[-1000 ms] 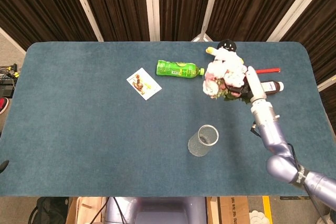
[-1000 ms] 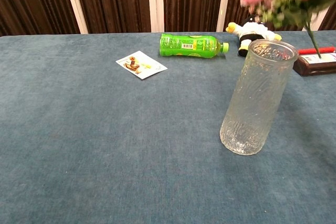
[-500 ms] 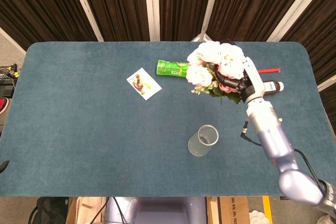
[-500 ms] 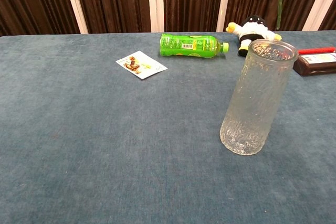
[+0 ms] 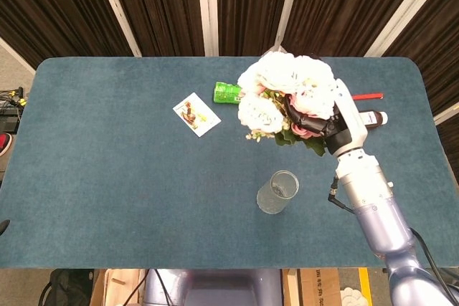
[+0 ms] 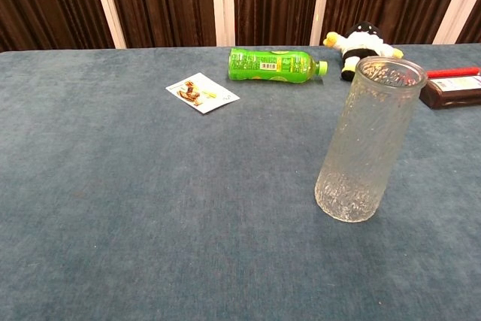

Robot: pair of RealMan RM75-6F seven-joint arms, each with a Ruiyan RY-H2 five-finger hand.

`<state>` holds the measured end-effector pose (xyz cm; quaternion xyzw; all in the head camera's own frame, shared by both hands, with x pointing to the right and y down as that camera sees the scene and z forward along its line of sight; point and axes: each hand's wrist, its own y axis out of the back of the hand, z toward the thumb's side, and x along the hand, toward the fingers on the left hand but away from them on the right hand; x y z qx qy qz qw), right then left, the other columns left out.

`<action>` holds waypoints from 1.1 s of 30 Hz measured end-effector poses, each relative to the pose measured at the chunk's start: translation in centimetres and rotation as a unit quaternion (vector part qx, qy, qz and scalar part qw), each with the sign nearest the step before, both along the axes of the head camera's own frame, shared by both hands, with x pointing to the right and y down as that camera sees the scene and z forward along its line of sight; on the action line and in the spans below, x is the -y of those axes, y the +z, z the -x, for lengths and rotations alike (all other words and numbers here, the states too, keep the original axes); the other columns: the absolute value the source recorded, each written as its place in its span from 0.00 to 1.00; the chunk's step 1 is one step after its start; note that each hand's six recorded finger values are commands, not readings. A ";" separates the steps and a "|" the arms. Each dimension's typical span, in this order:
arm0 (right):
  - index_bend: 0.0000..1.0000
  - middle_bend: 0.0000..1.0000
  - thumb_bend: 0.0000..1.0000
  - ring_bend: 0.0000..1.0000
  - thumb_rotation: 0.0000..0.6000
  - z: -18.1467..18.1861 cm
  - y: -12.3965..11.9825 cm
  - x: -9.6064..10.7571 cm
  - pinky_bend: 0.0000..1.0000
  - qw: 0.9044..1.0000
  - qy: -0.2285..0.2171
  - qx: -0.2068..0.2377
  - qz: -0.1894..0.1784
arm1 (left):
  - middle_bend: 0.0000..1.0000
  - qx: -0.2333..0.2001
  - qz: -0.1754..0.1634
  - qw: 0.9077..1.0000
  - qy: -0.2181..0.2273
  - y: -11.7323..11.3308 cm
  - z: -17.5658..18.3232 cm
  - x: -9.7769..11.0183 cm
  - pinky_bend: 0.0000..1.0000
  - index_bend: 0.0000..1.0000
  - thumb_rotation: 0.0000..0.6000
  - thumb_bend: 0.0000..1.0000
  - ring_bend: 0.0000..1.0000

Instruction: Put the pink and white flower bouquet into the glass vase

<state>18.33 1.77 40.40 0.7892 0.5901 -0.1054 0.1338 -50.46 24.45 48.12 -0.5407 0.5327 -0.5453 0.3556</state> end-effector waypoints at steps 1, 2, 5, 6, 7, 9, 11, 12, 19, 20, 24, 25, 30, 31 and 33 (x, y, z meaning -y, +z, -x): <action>0.47 0.44 0.51 0.49 1.00 0.0 0.1 -0.1 0.14 1.000 0.000 0.006 0.004 | 0.00 0.000 -0.001 1.000 0.000 0.0 0.0 0.0 0.00 0.15 1.00 0.17 0.00; 0.47 0.44 0.51 0.49 1.00 0.0 0.2 -0.2 0.15 1.000 -0.001 0.010 0.009 | 0.00 0.000 -0.001 1.000 0.000 -0.1 0.0 0.0 0.00 0.15 1.00 0.17 0.00; 0.47 0.44 0.51 0.49 1.00 -0.3 0.7 -0.6 0.15 1.000 -0.007 0.018 0.022 | 0.00 0.000 0.000 1.000 0.000 0.0 0.1 0.0 0.00 0.15 1.00 0.17 0.00; 0.47 0.44 0.51 0.49 1.00 -0.6 0.9 -0.8 0.15 0.999 -0.008 0.018 0.025 | 0.00 0.000 0.001 1.000 0.000 0.0 0.1 0.0 0.00 0.15 1.00 0.17 0.00; 0.47 0.44 0.51 0.49 1.00 -0.8 1.0 -0.9 0.15 0.999 -0.009 0.018 0.027 | 0.00 0.000 0.001 1.000 0.000 0.0 0.1 0.0 0.00 0.15 1.00 0.17 0.00; 0.47 0.44 0.51 0.49 1.00 -1.3 1.2 -1.2 0.15 0.999 -0.007 0.019 0.031 | 0.00 0.000 0.001 1.000 0.000 0.0 0.1 0.0 0.00 0.15 1.00 0.17 0.00; 0.47 0.44 0.51 0.49 1.00 -1.8 1.5 -1.5 0.15 0.999 -0.007 0.022 0.036 | 0.00 0.000 0.001 1.000 0.001 0.0 0.0 0.0 0.00 0.15 1.00 0.17 0.00; 0.47 0.44 0.51 0.49 1.00 -1.9 1.6 -1.7 0.15 0.999 -0.008 0.023 0.038 | 0.00 0.001 0.000 1.000 0.001 0.0 0.0 0.0 0.00 0.15 1.00 0.17 0.00; 0.47 0.44 0.51 0.49 1.00 -3.1 2.0 -2.7 0.15 0.999 -0.016 0.018 0.036 | 0.00 0.004 0.002 1.000 0.001 0.2 -0.1 -0.1 0.00 0.15 1.00 0.17 0.00; 0.47 0.44 0.51 0.49 1.00 -3.3 2.2 -2.9 0.15 0.999 -0.016 0.019 0.036 | 0.00 0.004 0.001 1.000 0.001 0.2 -0.1 -0.1 0.00 0.15 1.00 0.17 0.00; 0.47 0.44 0.51 0.49 1.00 -3.7 2.6 -3.7 0.15 0.999 -0.021 0.023 0.039 | 0.00 0.003 -0.001 1.000 -0.001 0.1 -0.1 -0.1 0.00 0.15 1.00 0.17 0.00; 0.47 0.44 0.51 0.49 1.00 -3.8 2.7 -3.9 0.15 0.999 -0.023 0.024 0.039 | 0.00 0.003 -0.001 1.000 -0.002 0.1 -0.1 -0.1 0.00 0.15 1.00 0.17 0.00; 0.47 0.44 0.51 0.49 1.00 -4.1 3.4 -5.0 0.16 0.998 -0.029 0.028 0.044 | 0.00 0.004 0.000 1.000 0.000 0.1 -0.1 -0.1 0.00 0.15 1.00 0.17 0.00; 0.47 0.44 0.52 0.49 1.00 -4.2 3.7 -5.3 0.16 0.998 -0.028 0.031 0.049 | 0.00 0.004 0.001 1.000 0.000 0.2 -0.1 -0.1 0.00 0.15 1.00 0.17 0.00; 0.47 0.44 0.52 0.49 1.00 -4.2 4.0 -5.6 0.16 0.997 -0.028 0.036 0.058 | 0.00 0.005 0.001 1.000 0.000 0.2 -0.2 -0.1 0.00 0.15 1.00 0.17 0.00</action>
